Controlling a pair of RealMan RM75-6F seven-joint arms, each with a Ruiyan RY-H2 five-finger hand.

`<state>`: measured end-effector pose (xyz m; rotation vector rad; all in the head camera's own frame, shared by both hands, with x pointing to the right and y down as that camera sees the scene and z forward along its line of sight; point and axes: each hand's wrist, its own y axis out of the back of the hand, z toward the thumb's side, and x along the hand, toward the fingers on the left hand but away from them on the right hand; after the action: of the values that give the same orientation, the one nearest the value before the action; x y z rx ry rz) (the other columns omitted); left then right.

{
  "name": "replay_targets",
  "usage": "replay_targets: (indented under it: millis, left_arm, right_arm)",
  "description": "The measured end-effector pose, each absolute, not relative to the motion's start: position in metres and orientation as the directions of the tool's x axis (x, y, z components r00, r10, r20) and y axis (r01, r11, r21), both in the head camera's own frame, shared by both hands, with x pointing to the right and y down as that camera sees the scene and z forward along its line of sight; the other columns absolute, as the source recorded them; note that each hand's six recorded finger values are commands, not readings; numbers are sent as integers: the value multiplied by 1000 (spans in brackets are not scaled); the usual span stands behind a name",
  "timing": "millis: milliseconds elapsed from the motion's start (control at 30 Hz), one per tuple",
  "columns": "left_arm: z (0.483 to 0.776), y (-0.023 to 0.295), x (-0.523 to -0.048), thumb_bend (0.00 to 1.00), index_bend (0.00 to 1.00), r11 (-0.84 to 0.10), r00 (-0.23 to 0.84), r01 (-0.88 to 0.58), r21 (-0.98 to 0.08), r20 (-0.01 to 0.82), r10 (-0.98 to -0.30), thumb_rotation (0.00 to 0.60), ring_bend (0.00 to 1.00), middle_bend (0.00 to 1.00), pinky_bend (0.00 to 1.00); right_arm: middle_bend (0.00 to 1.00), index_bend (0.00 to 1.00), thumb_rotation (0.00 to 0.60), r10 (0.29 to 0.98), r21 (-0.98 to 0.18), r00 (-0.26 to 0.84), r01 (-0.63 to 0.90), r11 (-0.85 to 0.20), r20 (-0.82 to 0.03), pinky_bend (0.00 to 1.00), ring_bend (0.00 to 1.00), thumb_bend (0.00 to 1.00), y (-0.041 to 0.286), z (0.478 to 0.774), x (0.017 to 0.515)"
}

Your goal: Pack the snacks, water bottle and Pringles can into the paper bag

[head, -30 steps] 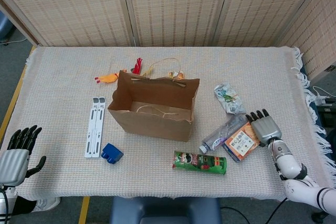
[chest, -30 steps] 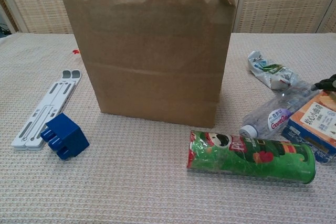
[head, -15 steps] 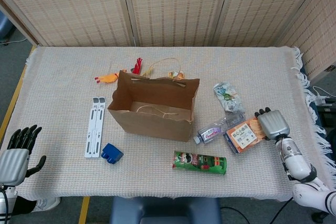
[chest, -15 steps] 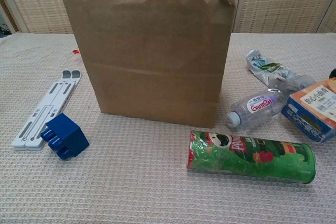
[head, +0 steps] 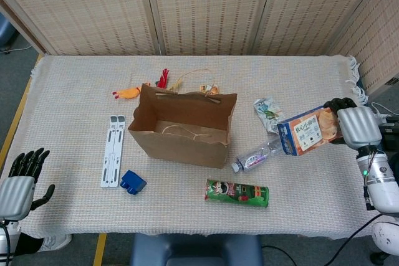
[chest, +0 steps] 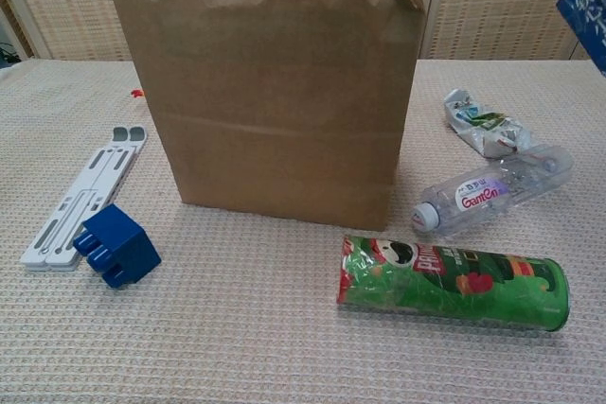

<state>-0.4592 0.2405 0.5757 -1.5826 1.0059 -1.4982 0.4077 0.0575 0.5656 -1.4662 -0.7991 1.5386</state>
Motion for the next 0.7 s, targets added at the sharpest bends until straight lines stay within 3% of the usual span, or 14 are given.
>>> replay_targets:
  millis: [133,333,700]
  left_arm:
    - [576,240,-459,366,0,-433,19,-60,-900,432,-901,600,0,0,0]
    - [575,240,-459,367,0,-434,21,-64,-898,434,-901,600,0,0,0]
    - [575,239,-460,367,0,-436,28,-74,-897,435,-900,600,0,0,0]
  right_arm:
    - [689,774,600,937,-933,32,-111,-342,-347,720,725,314,35,528,387]
    - [689,774,600,986,-972,45,-180,-153,-163,720,725,313,9,483,343]
    - [689,770,600,983,-903,182,-418,100,24,720,722,314,-7,447,221]
